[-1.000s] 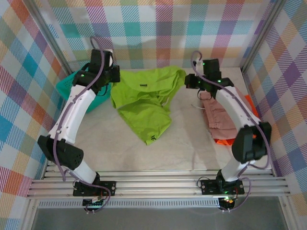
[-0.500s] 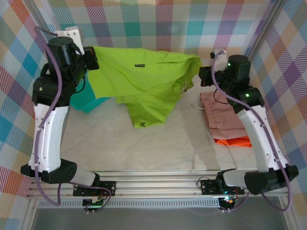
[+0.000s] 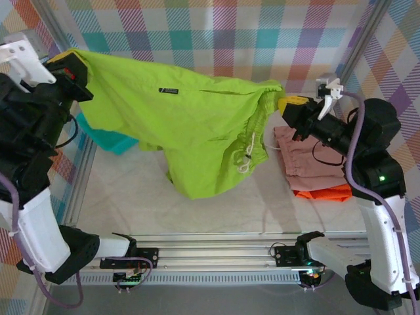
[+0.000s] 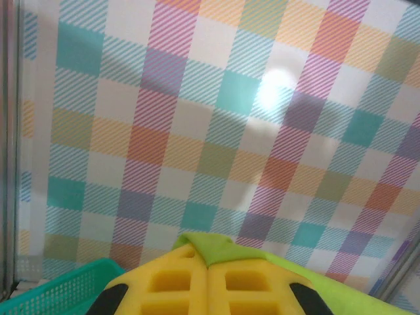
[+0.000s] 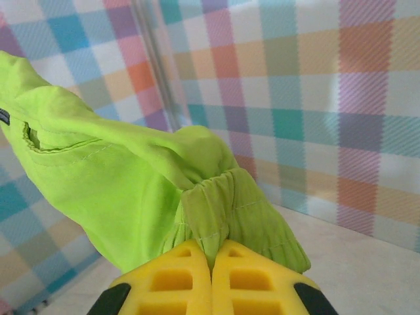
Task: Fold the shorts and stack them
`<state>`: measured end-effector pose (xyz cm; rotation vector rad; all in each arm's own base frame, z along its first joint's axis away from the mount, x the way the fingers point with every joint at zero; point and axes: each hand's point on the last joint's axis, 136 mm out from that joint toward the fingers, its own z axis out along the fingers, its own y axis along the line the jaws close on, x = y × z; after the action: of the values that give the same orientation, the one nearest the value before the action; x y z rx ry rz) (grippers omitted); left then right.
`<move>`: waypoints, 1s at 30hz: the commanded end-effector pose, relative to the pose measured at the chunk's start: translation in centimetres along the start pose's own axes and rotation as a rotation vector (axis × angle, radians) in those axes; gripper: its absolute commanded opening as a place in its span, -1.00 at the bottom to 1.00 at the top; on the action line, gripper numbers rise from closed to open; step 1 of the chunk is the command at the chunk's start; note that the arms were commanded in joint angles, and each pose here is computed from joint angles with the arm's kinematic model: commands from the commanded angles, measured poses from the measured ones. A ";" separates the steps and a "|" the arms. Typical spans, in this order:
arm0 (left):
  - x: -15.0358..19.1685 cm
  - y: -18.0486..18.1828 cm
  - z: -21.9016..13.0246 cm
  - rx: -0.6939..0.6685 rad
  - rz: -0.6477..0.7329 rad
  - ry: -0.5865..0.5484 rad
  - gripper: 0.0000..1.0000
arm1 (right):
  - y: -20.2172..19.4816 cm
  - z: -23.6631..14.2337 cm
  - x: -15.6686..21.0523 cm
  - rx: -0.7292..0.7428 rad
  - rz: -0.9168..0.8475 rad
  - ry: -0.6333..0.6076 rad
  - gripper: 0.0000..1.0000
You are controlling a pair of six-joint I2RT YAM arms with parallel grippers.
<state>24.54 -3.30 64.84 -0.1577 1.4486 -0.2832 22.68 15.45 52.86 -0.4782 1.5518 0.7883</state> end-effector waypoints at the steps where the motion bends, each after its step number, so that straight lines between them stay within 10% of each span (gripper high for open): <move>1: -0.6 0.0 0.7 -0.004 -0.018 -0.019 -1.00 | 2.0 -1.0 -1.5 -0.070 0.052 -0.035 -1.00; 8: 6.5 0.4 9.4 -0.083 0.049 0.176 -1.00 | -3.6 0.9 2.5 0.179 0.153 0.095 -1.00; 17: 24.7 1.1 24.8 -0.119 0.105 0.505 -0.96 | -17.1 6.3 14.3 0.638 0.148 0.442 -1.00; 21: 32.5 1.2 29.9 -0.096 0.092 0.589 -0.35 | -21.3 9.9 18.8 0.688 0.185 0.536 -0.75; 24: 36.0 0.8 31.9 -0.057 0.064 0.634 0.54 | -24.2 11.9 20.1 0.702 0.286 0.581 -0.28; 30: 33.4 -1.6 27.8 0.000 0.043 0.694 0.85 | -23.9 13.3 18.4 0.607 0.399 0.583 0.50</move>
<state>59.69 -16.08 27.18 -0.0472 2.2659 -0.2303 47.74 10.48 25.62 0.0911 2.4289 0.3133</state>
